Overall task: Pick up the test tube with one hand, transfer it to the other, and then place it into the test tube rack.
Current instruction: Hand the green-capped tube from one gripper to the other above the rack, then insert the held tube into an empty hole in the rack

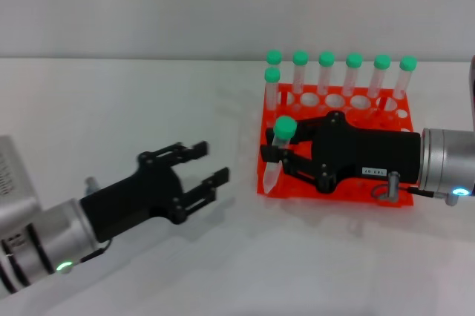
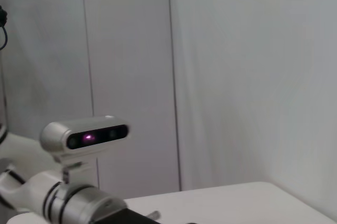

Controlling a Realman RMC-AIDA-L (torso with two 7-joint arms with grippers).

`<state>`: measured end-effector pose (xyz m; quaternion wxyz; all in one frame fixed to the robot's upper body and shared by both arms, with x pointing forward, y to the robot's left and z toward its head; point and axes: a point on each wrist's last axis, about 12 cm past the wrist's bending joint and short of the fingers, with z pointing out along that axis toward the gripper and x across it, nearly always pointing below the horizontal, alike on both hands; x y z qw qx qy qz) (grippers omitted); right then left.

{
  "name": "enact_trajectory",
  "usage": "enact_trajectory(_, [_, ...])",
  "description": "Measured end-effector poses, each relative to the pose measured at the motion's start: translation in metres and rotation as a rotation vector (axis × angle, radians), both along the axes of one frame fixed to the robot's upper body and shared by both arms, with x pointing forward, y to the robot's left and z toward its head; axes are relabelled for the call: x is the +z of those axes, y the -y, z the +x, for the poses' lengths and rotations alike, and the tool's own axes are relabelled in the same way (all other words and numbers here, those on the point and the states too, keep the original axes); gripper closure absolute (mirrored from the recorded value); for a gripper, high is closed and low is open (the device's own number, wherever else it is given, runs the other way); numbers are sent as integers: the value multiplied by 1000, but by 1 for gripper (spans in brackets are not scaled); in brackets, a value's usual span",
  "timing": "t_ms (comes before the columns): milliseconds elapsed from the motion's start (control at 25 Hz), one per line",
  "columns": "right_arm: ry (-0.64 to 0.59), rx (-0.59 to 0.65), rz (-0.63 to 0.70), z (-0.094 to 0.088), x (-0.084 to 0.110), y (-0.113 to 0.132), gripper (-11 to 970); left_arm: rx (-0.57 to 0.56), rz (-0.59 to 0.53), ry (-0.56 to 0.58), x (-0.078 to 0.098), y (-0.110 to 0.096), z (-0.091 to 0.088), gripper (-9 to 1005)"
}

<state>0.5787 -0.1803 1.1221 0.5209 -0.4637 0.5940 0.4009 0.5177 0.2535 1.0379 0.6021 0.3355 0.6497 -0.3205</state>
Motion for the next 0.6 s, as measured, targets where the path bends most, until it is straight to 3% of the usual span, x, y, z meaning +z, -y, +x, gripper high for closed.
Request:
enact_trajectory(200, [27, -59, 23, 7, 3, 1, 751, 175, -40, -2, -8, -27, -15, 548])
enact_trajectory(440, [88, -233, 83, 21, 5, 10, 751, 358, -83, 3, -18, -50, -38, 276])
enact_trajectory(600, [112, -294, 123, 25, 5, 14, 751, 371, -99, -4, -20, -50, -41, 111])
